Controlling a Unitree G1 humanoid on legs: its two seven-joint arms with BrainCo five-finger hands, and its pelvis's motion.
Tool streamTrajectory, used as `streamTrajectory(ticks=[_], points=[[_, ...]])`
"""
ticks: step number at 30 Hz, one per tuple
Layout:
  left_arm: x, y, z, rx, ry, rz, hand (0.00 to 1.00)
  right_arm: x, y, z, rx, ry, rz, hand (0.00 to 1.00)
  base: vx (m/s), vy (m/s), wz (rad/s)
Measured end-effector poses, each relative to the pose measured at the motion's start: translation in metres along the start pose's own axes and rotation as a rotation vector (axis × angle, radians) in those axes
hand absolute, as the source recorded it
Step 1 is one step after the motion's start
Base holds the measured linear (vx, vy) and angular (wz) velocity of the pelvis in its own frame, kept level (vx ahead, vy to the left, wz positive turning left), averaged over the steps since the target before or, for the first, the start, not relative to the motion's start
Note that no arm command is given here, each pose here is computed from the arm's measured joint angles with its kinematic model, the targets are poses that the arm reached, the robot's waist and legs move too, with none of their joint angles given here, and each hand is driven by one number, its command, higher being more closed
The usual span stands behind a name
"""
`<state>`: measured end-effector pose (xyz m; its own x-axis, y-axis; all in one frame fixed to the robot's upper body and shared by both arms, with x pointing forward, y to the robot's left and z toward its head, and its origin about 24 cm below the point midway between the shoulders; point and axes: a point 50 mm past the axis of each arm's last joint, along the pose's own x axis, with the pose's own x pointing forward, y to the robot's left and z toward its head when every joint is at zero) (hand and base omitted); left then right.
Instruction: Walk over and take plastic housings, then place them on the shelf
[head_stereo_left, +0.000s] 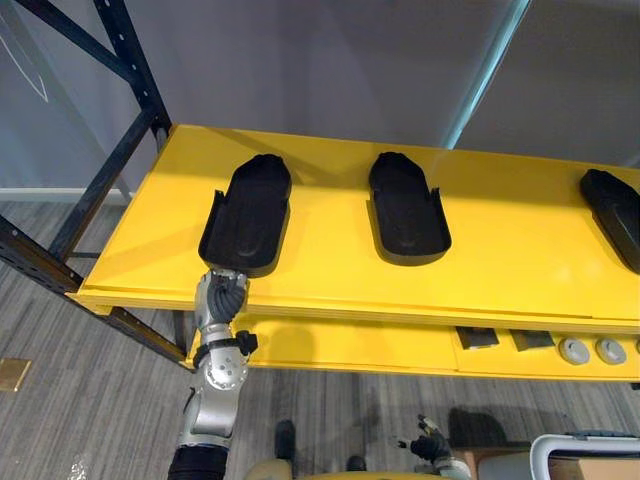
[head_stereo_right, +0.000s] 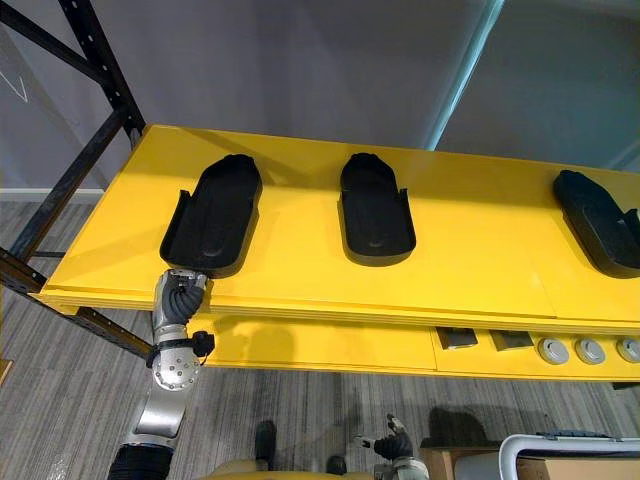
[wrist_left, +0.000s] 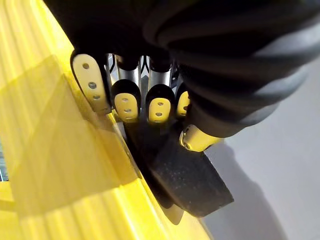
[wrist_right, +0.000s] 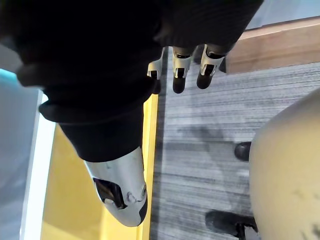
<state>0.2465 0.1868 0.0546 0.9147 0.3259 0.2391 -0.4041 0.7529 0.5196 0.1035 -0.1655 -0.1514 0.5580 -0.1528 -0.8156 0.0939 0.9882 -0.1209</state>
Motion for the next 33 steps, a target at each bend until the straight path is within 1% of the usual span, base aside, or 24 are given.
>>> streamTrajectory(ticks=[9, 18, 25, 33], points=[[0.002, -0.004, 0.014, -0.022, -0.057, -0.011, 1.0, 0.0, 0.0, 0.0, -0.001, 0.001, 0.001, 0.0, 0.02, -0.01, 0.0], [0.003, -0.004, 0.012, -0.018, -0.048, -0.012, 1.0, 0.0, 0.0, -0.001, -0.004, 0.006, 0.004, 0.0, 0.0, 0.0, 0.0], [0.016, -0.001, 0.005, 0.029, -0.036, -0.012, 1.0, 0.0, 0.0, 0.0, -0.005, 0.002, 0.006, 0.0, 0.0, 0.0, -0.01], [0.032, 0.005, 0.005, 0.049, -0.037, 0.018, 1.0, 0.001, 0.0, 0.002, -0.007, -0.002, 0.009, 0.0, 0.0, 0.0, -0.01]])
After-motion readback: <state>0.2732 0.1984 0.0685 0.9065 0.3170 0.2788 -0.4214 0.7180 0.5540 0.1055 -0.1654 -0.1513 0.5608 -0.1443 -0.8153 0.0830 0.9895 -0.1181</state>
